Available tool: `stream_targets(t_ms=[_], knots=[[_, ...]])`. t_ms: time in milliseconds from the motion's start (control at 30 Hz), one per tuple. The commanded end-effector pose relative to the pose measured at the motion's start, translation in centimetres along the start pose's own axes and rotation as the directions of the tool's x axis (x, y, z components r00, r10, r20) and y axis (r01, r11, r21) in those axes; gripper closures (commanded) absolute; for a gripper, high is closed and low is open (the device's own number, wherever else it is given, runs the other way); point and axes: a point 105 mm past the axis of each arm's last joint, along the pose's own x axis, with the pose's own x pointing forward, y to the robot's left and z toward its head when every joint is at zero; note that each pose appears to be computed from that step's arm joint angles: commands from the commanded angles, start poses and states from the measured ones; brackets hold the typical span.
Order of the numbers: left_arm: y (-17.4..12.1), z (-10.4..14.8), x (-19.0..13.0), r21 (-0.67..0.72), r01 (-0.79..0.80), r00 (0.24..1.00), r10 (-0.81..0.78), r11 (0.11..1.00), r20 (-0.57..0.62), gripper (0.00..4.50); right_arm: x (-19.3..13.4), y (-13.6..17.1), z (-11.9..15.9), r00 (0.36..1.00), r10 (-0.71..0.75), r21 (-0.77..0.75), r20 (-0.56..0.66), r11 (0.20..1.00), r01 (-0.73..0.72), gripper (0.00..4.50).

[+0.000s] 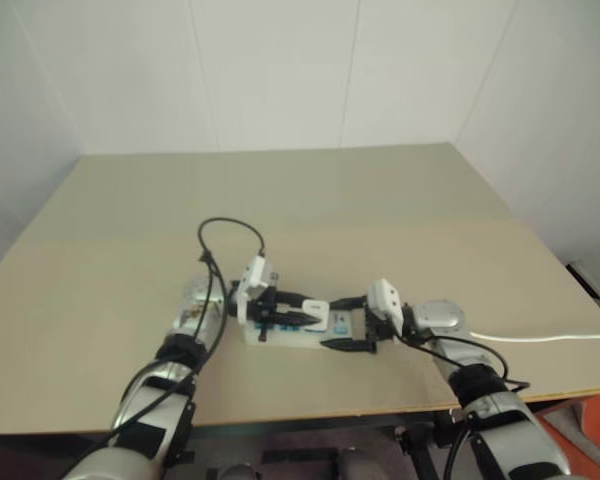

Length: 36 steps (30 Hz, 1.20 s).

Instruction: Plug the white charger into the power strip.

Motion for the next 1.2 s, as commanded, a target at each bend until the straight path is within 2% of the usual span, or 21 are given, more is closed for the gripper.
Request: stream_targets(t_ms=[33,300,533,967,1200], knots=[[-0.5,-1.3,-0.1,-0.034,0.018,0.998,-0.02,0.999,-0.054,3.52,0.6,1.6,-2.0,0.995,0.069,0.041,-0.074,0.997,-0.066,1.13],[-0.7,-2.7,-0.7,-0.034,0.033,0.99,-0.038,0.999,-0.138,3.52,0.6,1.7,-1.9,0.994,0.077,0.033,-0.079,0.997,-0.075,1.13],[-0.6,-3.2,-0.9,-0.035,0.013,0.99,-0.018,0.999,-0.139,3.52,0.6,1.7,-1.9,0.994,0.076,0.032,-0.08,0.997,-0.074,1.13],[-0.8,-5.0,-1.9,-0.179,-0.054,0.977,0.015,0.982,-0.212,3.52,0.7,1.7,-2.2,0.993,0.076,0.022,-0.093,0.997,-0.075,1.13],[-1.3,-5.8,-1.8,-0.144,-0.064,0.967,0.025,0.987,-0.255,3.52,0.8,1.7,-2.2,0.993,0.075,0.013,-0.094,0.997,-0.074,1.13]])
